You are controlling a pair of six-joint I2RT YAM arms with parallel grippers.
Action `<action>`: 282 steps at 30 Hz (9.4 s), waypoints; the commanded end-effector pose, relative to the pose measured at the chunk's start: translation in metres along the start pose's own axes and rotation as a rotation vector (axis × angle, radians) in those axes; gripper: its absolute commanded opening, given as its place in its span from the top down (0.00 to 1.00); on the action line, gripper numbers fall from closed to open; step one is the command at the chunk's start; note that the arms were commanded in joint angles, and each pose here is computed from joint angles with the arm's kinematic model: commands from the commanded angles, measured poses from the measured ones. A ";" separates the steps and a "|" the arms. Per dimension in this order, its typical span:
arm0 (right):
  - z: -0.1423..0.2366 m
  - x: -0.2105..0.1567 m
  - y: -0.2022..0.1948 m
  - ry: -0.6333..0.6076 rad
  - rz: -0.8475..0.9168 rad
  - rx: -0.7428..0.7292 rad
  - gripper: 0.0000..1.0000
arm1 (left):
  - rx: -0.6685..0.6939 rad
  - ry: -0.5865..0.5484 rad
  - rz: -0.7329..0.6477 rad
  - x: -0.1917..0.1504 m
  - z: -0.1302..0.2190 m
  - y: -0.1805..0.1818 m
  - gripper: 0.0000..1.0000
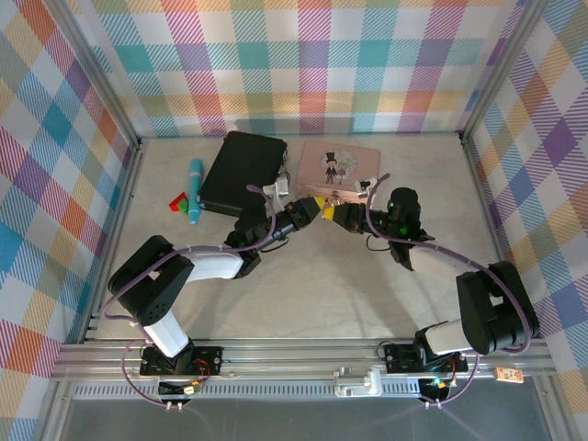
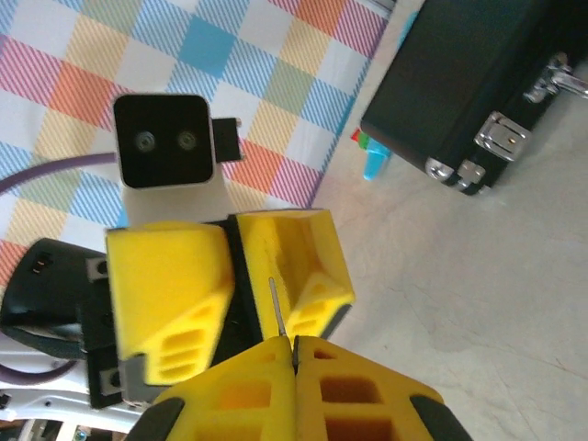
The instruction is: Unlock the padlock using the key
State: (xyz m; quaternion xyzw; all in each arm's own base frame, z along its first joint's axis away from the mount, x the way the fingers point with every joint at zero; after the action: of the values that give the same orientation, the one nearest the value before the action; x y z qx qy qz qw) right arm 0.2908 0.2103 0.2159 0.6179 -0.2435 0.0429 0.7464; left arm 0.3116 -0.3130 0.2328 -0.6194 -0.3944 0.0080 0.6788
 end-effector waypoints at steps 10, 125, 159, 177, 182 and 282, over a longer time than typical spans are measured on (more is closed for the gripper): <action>0.018 -0.003 0.011 0.001 0.278 -0.203 1.00 | 0.306 0.014 0.022 0.023 0.035 -0.007 0.26; 0.001 -0.009 0.045 -0.058 0.162 0.141 0.73 | -0.052 -0.059 -0.224 0.014 0.025 -0.052 1.00; -0.005 0.001 0.047 -0.084 0.159 0.192 0.99 | -0.095 -0.093 -0.148 0.008 0.021 -0.050 1.00; 0.004 -0.018 0.018 -0.028 0.220 -0.045 1.00 | 0.129 -0.106 -0.055 0.031 0.048 -0.015 0.00; 0.015 -0.025 0.002 -0.005 0.248 -0.219 1.00 | 0.239 -0.027 -0.064 0.023 0.047 0.006 0.03; 0.060 -0.015 -0.102 -0.233 -0.281 -0.216 1.00 | 0.115 0.105 0.378 -0.058 -0.091 0.067 1.00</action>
State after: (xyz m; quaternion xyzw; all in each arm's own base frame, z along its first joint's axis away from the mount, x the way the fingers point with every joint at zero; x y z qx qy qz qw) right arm 0.2886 0.1290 0.1098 0.5430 -0.2222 -0.1783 0.7899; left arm 0.3593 -0.3962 0.1254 -0.5980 -0.2272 0.1419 0.7554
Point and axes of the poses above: each hand's point on the last joint's axis, 136 mm out from that joint toward the fingers, its own z axis back along the fingers, its own y axis along the line the jaws close on, x = y × z, the point moved 4 cm from there along z, back along the fingers, and after that the axes turned 4 degrees about -z, right-handed, at the moved point
